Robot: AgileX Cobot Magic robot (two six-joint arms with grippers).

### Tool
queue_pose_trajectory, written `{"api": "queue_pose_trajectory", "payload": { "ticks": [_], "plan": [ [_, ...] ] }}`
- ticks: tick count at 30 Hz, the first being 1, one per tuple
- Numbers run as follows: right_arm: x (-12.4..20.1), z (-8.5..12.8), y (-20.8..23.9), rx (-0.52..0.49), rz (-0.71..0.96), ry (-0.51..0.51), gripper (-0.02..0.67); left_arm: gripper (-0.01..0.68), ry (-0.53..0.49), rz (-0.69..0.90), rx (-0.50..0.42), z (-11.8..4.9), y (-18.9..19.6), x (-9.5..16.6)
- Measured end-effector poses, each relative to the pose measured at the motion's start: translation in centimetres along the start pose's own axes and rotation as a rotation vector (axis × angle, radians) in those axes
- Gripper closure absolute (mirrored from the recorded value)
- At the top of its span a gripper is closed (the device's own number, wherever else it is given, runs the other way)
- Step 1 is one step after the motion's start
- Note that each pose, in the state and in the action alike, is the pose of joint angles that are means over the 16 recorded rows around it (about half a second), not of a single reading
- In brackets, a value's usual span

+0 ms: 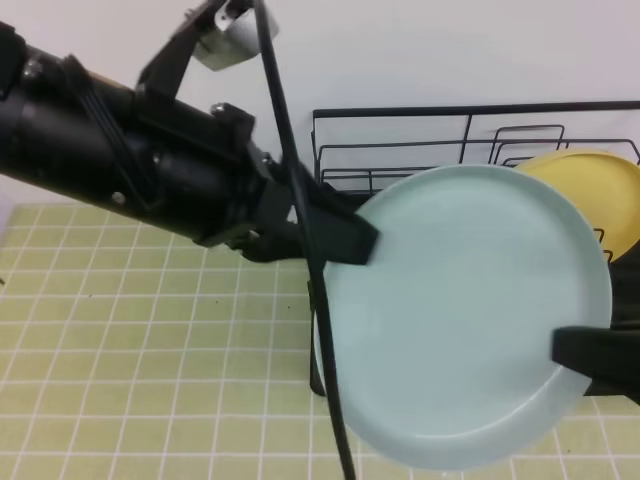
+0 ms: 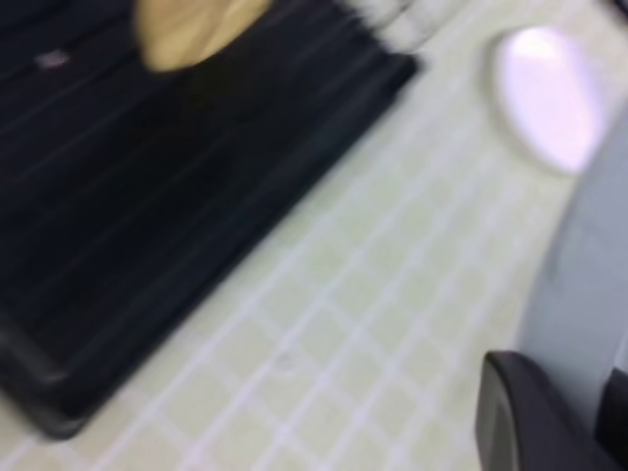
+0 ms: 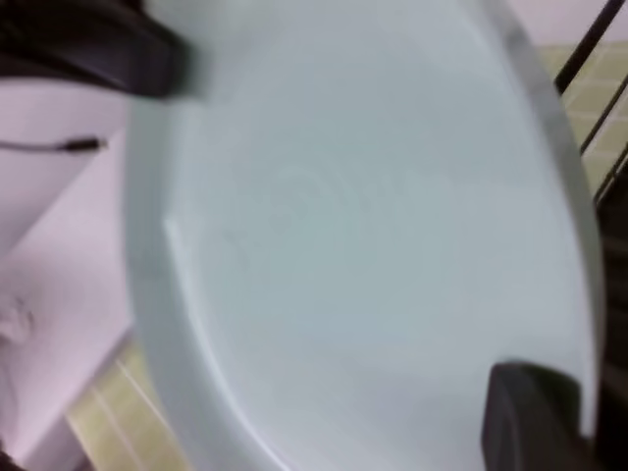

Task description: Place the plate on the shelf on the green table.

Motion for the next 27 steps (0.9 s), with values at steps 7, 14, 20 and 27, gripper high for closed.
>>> {"api": "queue_pose_trajectory", "payload": {
  "ticks": [7, 14, 20, 27],
  "plan": [
    [0.6, -2.3, -0.3, 0.096, 0.039, 0.125, 0.652, 0.346, 0.018, 0.0, 0.146, -2.8, 0.2, 0.0],
    [0.0, -5.7, 0.4, 0.28, 0.059, 0.296, 0.652, 0.256, 0.022, -0.011, 0.188, -3.5, 0.4, -0.2],
    [-2.9, -7.2, 1.4, 0.397, 0.054, 0.524, 0.652, 0.408, 0.006, -0.014, 0.149, -2.5, 0.7, -0.3],
    [-8.3, -7.4, 3.0, 0.506, 0.07, 0.897, 0.652, 0.604, -0.005, 0.029, 0.006, 0.8, 1.2, 0.5]
  ]
}}
Point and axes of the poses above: a point on each arm's last joint axis where the gripper is mounted, y pointing back along that axis away from the gripper, z along the wrist's bending axis when the last joint is at zero, x = y × z, the point moved 10 cm from there along -y, pointing out along that axis toward the gripper, and after that the axes turned 5 degrees about y, right-handed, at the moved point
